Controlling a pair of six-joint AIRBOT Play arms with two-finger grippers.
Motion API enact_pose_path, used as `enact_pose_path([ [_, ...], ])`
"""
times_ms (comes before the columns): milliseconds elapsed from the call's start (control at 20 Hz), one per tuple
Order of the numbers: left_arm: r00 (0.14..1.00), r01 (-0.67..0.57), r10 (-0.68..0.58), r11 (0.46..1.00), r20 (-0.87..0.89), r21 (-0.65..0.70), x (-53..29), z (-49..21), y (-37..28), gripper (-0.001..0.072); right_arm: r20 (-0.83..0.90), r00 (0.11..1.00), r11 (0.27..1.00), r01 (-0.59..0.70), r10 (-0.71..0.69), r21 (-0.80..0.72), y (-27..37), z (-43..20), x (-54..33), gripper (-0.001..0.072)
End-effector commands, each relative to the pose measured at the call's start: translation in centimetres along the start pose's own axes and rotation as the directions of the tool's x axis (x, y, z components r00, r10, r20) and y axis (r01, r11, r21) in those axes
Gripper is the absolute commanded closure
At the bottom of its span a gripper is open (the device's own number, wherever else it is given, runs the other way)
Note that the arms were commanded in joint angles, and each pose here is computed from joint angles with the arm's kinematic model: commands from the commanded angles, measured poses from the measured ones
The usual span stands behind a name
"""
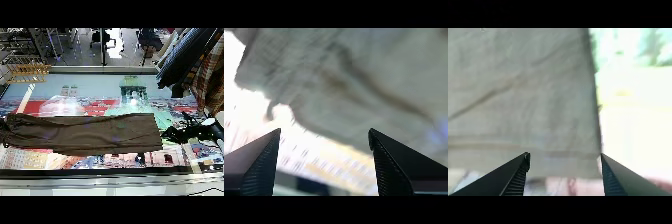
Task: Fold the clothes and pants, and hang the long-sleeved shirts on hangers.
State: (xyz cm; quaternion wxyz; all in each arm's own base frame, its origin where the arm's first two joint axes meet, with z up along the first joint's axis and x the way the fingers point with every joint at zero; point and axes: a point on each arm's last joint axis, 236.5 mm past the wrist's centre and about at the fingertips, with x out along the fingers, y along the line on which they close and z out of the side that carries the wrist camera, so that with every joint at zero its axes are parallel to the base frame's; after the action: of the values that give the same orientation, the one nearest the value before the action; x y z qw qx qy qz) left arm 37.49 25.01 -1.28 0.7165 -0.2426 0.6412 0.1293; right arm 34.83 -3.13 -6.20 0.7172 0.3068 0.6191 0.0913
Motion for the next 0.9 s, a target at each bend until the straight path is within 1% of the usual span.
enact_pose_path([
  [0, 0.993, 0.097, -0.098, 0.995, 0.063, 0.026, -1.2, 1.4, -2.8, 0.0131, 0.069, 0.997, 0.999, -0.024, 0.022, 0.032, -1.6, 2.3, 1.5, 0.0189],
  [200, 0.994, 0.101, -0.102, 0.994, 0.044, 0.028, -1.1, 1.0, -3.0, 0.0131, 0.044, 0.996, 0.997, -0.078, 0.077, 0.01, -1.3, 2.4, 3.3, 0.019],
  [300, 0.993, 0.105, -0.106, 0.994, 0.043, 0.033, -1.1, 1.0, -3.3, 0.0132, 0.032, 0.992, 0.992, -0.123, 0.123, -0.016, 0.0, 2.5, 4.6, 0.0211],
  [400, 0.993, 0.105, -0.107, 0.993, 0.04, 0.047, -1.0, 1.0, -3.9, 0.0132, -0.001, 0.99, 0.99, -0.142, 0.142, -0.022, 0.8, 2.0, 6.3, 0.0215],
  [450, 0.993, 0.106, -0.108, 0.993, 0.038, 0.052, -0.9, 1.0, -4.2, 0.0132, -0.023, 0.989, 0.989, -0.146, 0.146, -0.02, 1.0, 1.7, 7.2, 0.0254],
  [500, 0.993, 0.106, -0.108, 0.993, 0.036, 0.059, -0.9, 1.0, -4.5, 0.0132, -0.041, 0.987, 0.988, -0.154, 0.153, -0.02, 1.3, 1.3, 8.0, 0.0345],
  [550, 0.993, 0.107, -0.109, 0.992, 0.035, 0.065, -0.8, 1.0, -4.8, 0.0132, -0.045, 0.986, 0.987, -0.161, 0.159, -0.028, 1.5, 1.3, 8.4, 0.0446],
  [600, 0.993, 0.109, -0.111, 0.991, 0.029, 0.073, -0.7, 0.9, -5.2, 0.0132, -0.049, 0.985, 0.985, -0.167, 0.165, -0.048, 1.8, 1.5, 8.1, 0.0649],
  [650, 0.992, 0.123, -0.125, 0.989, 0.02, 0.084, -0.7, 0.7, -6.0, 0.0135, -0.065, 0.985, 0.983, -0.167, 0.162, -0.071, 1.9, 1.6, 7.3, 0.0693],
  [700, 0.988, 0.153, -0.155, 0.982, 0.009, 0.108, -0.7, 0.5, -7.2, 0.018, -0.072, 0.988, 0.984, -0.141, 0.134, -0.104, 1.8, 2.0, 5.9, 0.0694],
  [750, 0.983, 0.184, -0.185, 0.974, -0.007, 0.133, -0.7, 0.1, -8.6, 0.0304, -0.048, 0.997, 0.991, -0.068, 0.063, -0.111, 1.0, 2.8, 4.3, 0.0695],
  [800, 0.978, 0.21, -0.208, 0.964, -0.032, 0.161, -0.5, -0.4, -10.0, 0.0434, 0.006, 0.998, 0.992, 0.065, -0.065, -0.107, -0.8, 4.1, 1.8, 0.0695],
  [850, 0.972, 0.232, -0.222, 0.956, -0.073, 0.181, 0.1, -1.4, -11.5, 0.0556, 0.065, 0.975, 0.971, 0.218, -0.213, -0.092, -2.9, 5.2, -1.1, 0.0696],
])
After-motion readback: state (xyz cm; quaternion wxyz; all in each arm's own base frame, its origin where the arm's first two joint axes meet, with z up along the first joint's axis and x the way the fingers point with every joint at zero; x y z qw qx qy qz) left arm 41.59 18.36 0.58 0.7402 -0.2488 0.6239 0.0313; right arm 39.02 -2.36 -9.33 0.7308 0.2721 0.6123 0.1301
